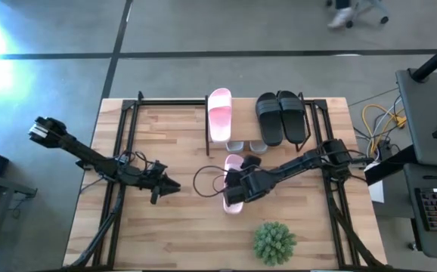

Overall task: Pick and place slides into the shelf
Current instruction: Put the pink slides on the shelf

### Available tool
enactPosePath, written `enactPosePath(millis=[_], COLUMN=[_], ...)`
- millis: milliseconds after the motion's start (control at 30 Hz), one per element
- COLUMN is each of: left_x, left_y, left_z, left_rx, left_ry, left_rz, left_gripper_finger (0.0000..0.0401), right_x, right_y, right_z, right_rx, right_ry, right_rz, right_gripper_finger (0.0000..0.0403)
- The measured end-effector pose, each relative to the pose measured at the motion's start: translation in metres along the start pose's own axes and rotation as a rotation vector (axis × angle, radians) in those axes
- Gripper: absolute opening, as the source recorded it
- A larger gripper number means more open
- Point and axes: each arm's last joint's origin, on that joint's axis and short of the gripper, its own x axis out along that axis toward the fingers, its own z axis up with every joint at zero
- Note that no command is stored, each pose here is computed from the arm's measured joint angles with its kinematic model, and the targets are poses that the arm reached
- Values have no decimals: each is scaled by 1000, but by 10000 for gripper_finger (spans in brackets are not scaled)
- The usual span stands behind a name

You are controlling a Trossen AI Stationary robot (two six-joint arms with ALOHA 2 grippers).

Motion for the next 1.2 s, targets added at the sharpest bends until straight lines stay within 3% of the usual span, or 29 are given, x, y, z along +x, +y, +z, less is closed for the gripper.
enactPosePath(millis=[200, 600, 667, 1033, 1200], left_x=[0, 0, 0, 0, 0], left_y=[0, 0, 0, 0, 0], left_z=[0, 0, 0, 0, 0], left_rx=[-1, -2, -2, -5, -6], left_ry=[0, 1, 1, 0, -1], left_rz=[0, 1, 0, 1, -1], left_gripper_finger=[109, 109, 109, 109, 109], right_x=[10, 12, 7, -73, -120], right_y=[-3, -5, -4, 5, 2], right_z=[-8, -8, -4, 18, 21], right_rx=[-14, -56, -49, -101, -41], right_ry=[38, 34, 24, -34, -92], right_rz=[-16, -24, -13, 121, 161], right_gripper_finger=[166, 21, 13, 10, 9])
